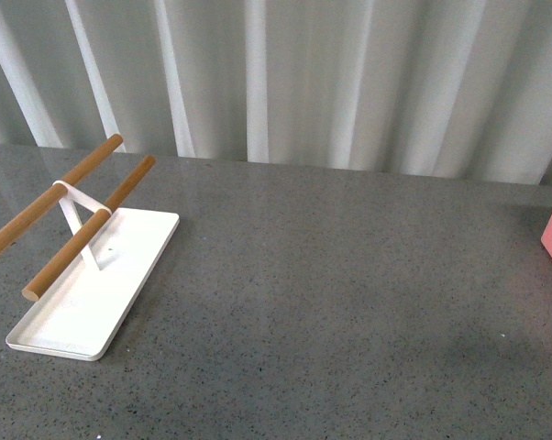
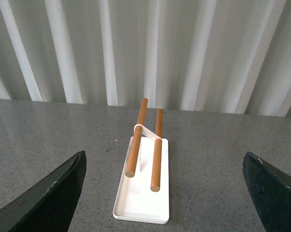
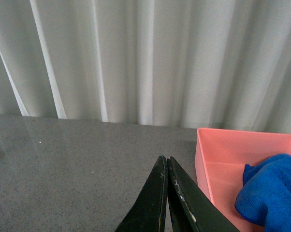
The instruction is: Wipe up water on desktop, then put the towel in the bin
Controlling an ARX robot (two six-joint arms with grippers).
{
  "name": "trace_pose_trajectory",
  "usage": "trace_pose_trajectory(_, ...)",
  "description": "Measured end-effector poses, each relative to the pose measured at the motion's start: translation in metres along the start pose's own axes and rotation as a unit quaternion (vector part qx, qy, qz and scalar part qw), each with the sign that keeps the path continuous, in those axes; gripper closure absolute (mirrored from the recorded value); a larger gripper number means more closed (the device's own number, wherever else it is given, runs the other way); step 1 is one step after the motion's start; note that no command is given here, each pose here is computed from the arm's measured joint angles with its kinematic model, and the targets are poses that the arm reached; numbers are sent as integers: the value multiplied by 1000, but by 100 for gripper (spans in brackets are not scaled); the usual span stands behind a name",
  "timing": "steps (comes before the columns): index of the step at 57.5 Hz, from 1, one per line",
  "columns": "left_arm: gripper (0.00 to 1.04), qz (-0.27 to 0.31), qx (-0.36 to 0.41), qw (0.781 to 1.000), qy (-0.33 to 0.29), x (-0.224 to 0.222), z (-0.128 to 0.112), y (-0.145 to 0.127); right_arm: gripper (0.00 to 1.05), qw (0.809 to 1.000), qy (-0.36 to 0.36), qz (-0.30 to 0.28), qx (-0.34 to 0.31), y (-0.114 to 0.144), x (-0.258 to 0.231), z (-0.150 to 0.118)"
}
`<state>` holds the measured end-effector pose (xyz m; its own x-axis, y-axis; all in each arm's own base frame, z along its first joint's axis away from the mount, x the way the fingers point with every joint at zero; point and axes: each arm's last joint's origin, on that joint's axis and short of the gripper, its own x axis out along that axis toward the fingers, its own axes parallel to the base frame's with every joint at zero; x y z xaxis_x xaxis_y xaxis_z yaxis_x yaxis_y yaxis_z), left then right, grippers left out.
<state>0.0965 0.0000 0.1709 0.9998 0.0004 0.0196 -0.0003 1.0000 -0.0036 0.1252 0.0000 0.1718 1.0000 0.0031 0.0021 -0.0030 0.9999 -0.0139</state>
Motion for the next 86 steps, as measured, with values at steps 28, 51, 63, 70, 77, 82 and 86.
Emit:
trace_pose_trajectory(28, 7, 0, 0, 1000, 0, 0, 0, 0, 101, 1000, -10, 0, 1, 0, -12, 2)
trace_pose_trajectory(51, 7, 0, 0, 1000, 0, 0, 0, 0, 101, 1000, 6, 0, 2, 0, -26, -4)
trace_pose_trajectory(63, 7, 0, 0, 1000, 0, 0, 0, 0, 101, 1000, -8, -1, 2, 0, -29, -2)
trace_pose_trajectory(70, 7, 0, 0, 1000, -1, 0, 0, 0, 84, 1000, -8, -1, 2, 0, -29, -2)
trace_pose_trajectory(77, 7, 0, 0, 1000, -1, 0, 0, 0, 62, 1000, -8, -1, 2, 0, -29, -2)
trace_pose_trajectory(82, 7, 0, 0, 1000, -1, 0, 0, 0, 43, 1000, -8, -1, 2, 0, -29, -2)
trace_pose_trajectory(86, 7, 0, 0, 1000, -1, 0, 0, 0, 29, 1000, -8, -1, 2, 0, -29, -2)
